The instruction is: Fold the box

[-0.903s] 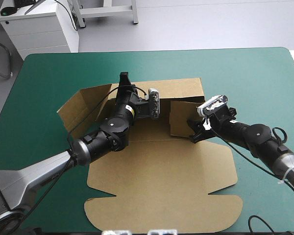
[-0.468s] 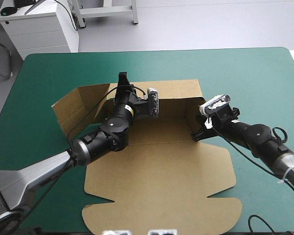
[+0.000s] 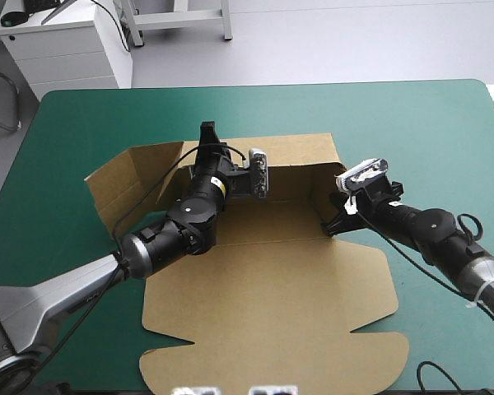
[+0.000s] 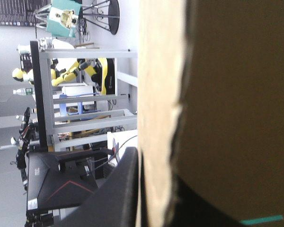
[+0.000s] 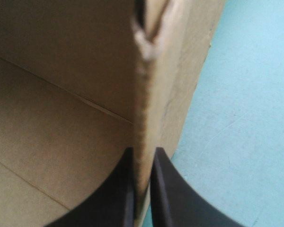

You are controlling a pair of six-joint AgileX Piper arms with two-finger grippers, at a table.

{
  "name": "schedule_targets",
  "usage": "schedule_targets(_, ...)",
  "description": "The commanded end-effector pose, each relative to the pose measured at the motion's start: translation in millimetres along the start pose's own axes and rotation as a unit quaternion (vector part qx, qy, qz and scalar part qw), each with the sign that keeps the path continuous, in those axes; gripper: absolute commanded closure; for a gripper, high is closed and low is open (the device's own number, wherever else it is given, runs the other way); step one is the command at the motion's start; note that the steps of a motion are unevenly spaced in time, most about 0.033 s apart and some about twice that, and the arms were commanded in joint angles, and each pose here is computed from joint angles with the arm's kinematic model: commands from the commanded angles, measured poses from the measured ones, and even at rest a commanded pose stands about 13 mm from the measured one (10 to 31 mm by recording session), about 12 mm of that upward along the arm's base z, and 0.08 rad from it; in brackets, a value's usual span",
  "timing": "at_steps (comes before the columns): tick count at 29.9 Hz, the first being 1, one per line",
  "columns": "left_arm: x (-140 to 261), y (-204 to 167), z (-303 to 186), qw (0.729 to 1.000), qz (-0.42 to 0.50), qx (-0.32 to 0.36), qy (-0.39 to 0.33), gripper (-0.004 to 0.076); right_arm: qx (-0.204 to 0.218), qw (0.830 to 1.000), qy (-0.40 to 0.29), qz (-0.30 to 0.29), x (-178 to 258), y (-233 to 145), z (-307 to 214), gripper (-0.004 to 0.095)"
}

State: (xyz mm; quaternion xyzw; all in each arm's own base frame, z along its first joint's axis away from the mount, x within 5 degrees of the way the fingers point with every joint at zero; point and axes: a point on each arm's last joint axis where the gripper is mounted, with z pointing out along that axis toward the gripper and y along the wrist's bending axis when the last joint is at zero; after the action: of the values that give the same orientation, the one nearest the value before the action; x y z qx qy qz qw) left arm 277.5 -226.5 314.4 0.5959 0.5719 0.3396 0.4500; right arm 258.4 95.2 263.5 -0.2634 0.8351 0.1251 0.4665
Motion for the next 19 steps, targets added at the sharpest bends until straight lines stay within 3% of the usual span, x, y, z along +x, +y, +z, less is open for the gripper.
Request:
schedule_targets(1,-8.8,23.3,-20.5,0.998,-0.007,-0.041,-0.042,0.0551,-0.016,1.000,-0.025,-0.006,-14.1,4.0,-8.9,0.0926)
schedule_targets(5,-17.6,21.9,-32.0,0.998,-0.004,-0.045,-0.046,0.0313,-0.005,1.000,-0.027,-0.002,-14.5,2.2,-8.9,0.0926)
schedule_targets(7,-23.7,22.1,-41.9,0.997,-0.003,-0.049,-0.054,0.0234,-0.002,1.000,-0.028,0.004,-14.7,1.5,-8.9,0.0926)
schedule_targets(19,-53.8,20.3,-128.8,0.993,0.021,-0.083,-0.084,0.0220,0.002,0.999,-0.030,0.018,-15.1,0.8,-9.4,0.0926)
